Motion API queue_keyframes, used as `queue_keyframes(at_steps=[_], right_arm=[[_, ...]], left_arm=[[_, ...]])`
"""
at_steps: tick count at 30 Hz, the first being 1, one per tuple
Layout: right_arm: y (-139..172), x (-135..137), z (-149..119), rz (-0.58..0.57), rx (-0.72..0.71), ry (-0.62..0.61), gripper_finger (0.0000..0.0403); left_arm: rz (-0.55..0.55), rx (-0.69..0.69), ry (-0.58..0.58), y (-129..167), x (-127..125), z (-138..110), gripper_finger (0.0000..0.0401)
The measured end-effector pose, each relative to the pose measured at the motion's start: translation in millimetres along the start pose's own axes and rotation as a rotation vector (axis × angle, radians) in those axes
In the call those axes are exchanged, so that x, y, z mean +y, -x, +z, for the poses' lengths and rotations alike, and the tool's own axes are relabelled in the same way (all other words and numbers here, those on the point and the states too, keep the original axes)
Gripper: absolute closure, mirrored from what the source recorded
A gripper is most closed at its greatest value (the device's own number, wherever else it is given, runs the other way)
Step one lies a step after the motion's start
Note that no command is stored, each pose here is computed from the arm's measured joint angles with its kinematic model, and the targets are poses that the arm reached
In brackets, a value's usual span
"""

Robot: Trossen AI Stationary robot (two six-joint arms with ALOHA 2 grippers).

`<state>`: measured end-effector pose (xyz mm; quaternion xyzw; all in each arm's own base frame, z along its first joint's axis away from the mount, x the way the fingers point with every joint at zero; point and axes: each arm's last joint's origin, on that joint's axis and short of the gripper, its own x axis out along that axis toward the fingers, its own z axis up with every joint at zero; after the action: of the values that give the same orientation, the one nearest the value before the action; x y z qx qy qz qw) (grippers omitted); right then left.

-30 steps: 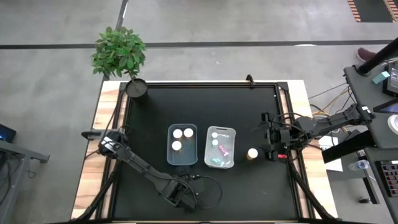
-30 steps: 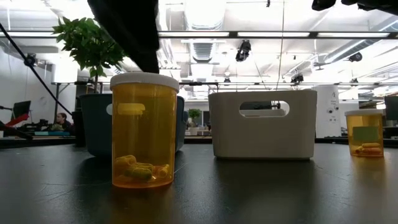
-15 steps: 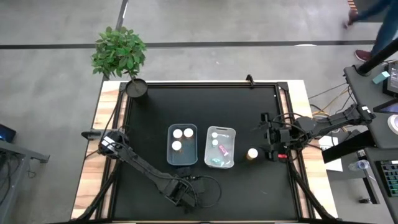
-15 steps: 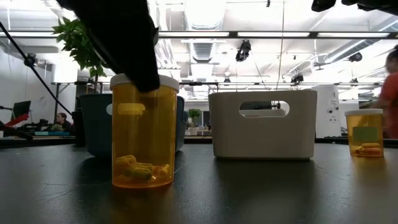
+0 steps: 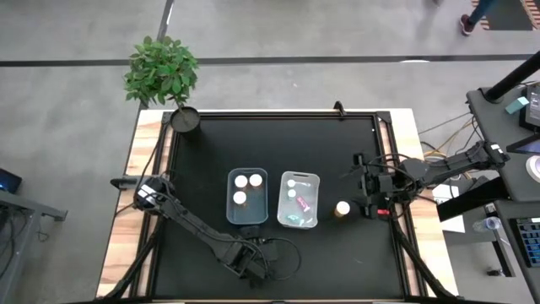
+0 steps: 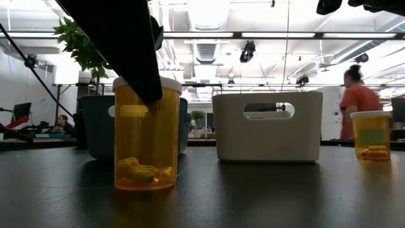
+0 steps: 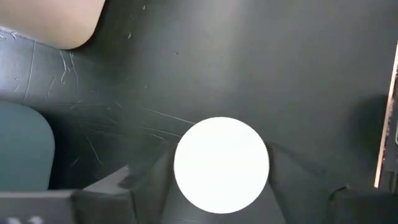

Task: Pick and place medicine bottles into bin by pill shape (circle, oval)
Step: Put the orange capsule bottle into the blue bin

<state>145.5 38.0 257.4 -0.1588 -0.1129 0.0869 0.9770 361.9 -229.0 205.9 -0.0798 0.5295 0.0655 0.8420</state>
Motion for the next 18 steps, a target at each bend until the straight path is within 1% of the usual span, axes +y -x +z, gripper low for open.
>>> queue_keyframes(at_steps=[3,5,8,12,15,18], right_arm=[[0.0,0.1,-0.2,0.001,0.002,-0.009,0.0172],[0.0,0.3,-0.7,0.003,0.007,-0.017,0.0172],[0.0,0.7,-1.9,0.007,0.019,-0.025,0.0172],[0.0,1.0,-2.6,0.009,0.027,-0.046,0.0172],[0.1,1.2,-3.4,0.012,0.035,-0.068,0.0172],[0.1,1.7,-4.6,0.016,0.050,-0.084,0.0172]], left_arm=[[0.001,-0.001,-0.016,0.0,0.2,0.2,0.0202],[0.001,-0.002,-0.023,0.4,0.7,1.2,0.0213],[-0.007,-0.012,-0.020,3.4,1.1,6.4,0.0213],[-0.045,-0.055,-0.098,21.2,0.2,23.0,0.0211],[-0.039,-0.072,-0.137,42.1,10.9,34.9,0.0205],[0.032,-0.070,-0.105,61.5,35.3,43.7,0.0203]])
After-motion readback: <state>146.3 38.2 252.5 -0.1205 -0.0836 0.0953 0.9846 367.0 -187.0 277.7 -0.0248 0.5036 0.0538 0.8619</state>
